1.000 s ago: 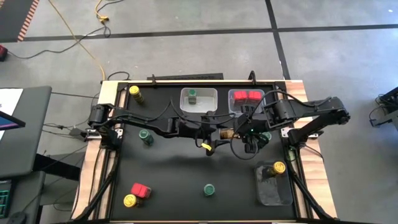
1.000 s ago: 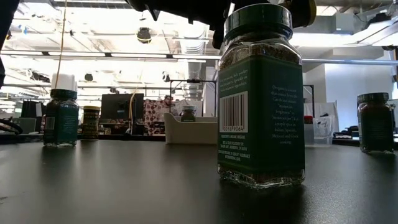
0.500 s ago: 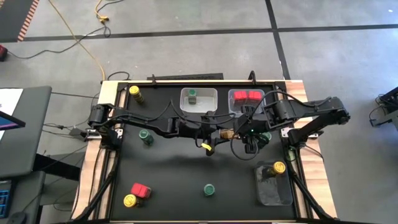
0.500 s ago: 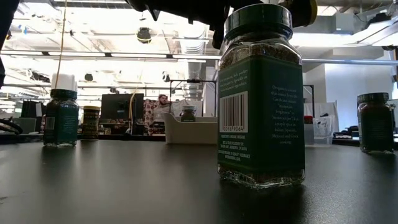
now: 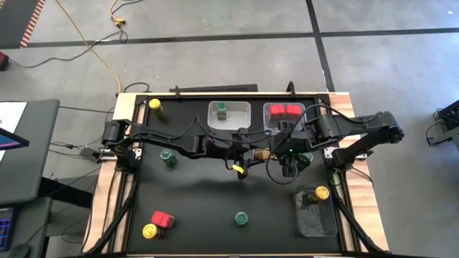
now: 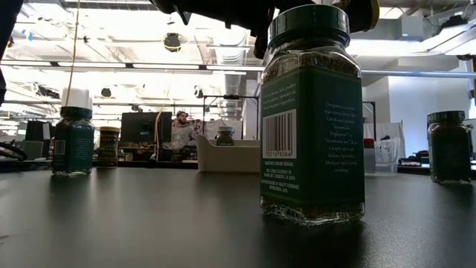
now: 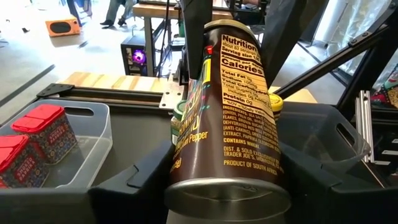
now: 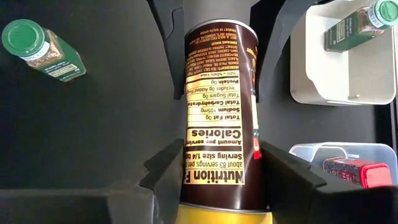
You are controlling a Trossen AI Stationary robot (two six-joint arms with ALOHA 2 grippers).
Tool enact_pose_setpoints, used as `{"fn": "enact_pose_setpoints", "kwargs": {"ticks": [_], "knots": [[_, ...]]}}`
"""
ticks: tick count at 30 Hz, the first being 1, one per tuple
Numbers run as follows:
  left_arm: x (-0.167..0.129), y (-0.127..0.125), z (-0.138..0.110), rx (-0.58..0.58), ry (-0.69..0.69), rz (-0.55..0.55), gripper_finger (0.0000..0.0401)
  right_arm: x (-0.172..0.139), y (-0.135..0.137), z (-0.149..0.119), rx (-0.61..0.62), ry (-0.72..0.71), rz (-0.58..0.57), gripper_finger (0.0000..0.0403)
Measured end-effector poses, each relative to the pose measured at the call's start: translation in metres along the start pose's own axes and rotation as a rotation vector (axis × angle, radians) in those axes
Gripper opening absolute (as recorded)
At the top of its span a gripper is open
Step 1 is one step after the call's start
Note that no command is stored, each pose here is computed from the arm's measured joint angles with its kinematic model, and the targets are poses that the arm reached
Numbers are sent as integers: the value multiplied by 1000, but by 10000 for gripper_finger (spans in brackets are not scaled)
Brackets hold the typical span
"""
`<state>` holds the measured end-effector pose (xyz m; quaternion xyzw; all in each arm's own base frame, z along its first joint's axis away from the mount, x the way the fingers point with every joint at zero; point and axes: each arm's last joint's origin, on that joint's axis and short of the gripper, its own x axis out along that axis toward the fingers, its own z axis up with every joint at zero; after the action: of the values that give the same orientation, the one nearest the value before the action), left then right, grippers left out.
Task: Sort spices by type
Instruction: Put the right yellow seasoning can into the black bin
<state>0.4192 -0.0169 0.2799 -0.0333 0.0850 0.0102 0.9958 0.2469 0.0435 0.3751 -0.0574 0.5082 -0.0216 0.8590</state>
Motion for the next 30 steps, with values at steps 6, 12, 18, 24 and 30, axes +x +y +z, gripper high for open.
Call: {"fn": "enact_pose_setpoints", "kwargs": {"ticks": [6,12,18,24,30], "knots": [[0,0,0,0,0,0,227,0,0,0,1,0,5,220],[0,0,0,0,2,1,220,0,-2,0,7,3,2,234],[0,0,0,0,2,0,226,0,-2,0,-6,0,2,284],[0,0,0,-14,3,0,222,-6,-3,-3,-69,-6,2,340],[0,0,-2,-17,18,2,224,-36,-11,-22,2,-59,7,372]]}}
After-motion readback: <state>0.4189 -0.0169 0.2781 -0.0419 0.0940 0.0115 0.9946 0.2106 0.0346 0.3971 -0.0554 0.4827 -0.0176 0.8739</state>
